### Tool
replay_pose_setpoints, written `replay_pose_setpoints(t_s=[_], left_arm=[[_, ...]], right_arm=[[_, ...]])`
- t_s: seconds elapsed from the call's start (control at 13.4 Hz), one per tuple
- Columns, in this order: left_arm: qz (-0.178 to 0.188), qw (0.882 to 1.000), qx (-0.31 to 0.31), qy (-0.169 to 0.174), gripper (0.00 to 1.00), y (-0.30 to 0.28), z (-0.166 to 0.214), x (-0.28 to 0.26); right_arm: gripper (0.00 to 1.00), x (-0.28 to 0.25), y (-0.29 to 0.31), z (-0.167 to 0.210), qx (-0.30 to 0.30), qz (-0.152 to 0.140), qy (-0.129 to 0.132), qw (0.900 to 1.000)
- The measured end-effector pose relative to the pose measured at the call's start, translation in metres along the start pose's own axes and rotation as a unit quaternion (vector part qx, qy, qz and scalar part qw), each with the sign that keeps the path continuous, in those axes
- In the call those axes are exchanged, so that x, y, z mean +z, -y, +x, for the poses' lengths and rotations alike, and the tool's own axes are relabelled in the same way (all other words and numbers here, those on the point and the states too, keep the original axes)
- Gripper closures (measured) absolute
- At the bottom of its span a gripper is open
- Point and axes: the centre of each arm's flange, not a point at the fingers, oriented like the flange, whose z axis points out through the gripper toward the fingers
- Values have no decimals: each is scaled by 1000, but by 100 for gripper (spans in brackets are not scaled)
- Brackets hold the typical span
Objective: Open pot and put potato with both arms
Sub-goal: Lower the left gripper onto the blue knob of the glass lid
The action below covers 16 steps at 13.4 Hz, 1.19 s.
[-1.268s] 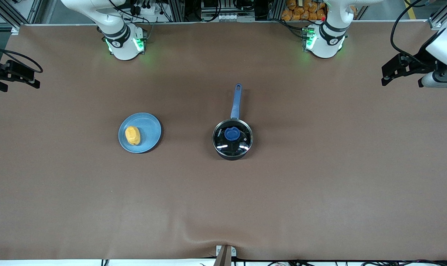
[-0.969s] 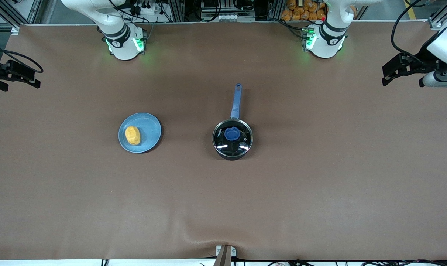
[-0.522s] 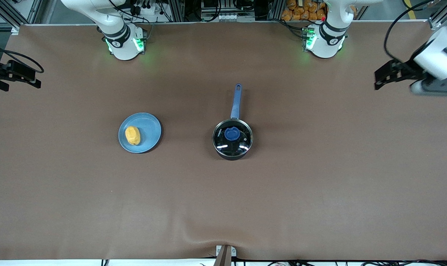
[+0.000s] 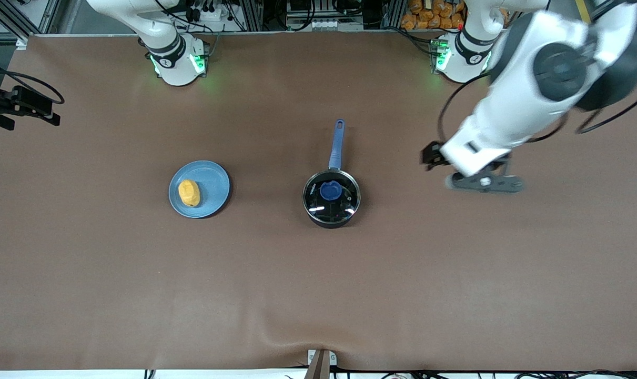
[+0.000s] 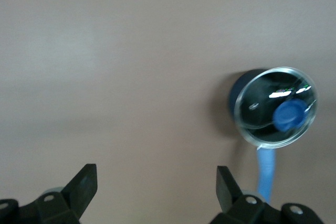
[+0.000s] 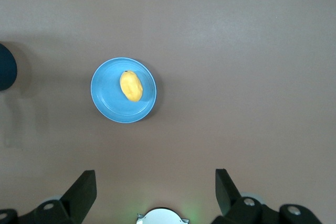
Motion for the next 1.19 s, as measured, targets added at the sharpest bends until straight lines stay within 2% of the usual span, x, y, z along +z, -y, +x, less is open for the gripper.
replay_pose_setpoints(t_s=[0.3,0.52,0.75,1.19], left_arm=[[-16,997,-82,-2,0,-116,-9,76],[-22,992,-123,-3,0,-167,-14,134],[-5,989,-149,2,0,-189,-21,181],[1,985,-172,6,3,-200,-24,216]], right_arm=[[0,3,0,0,0,0,3,1000],[0,4,0,1,0,1,5,1000],[0,5,0,1,0,1,5,1000],[0,6,0,1,0,1,6,1000]])
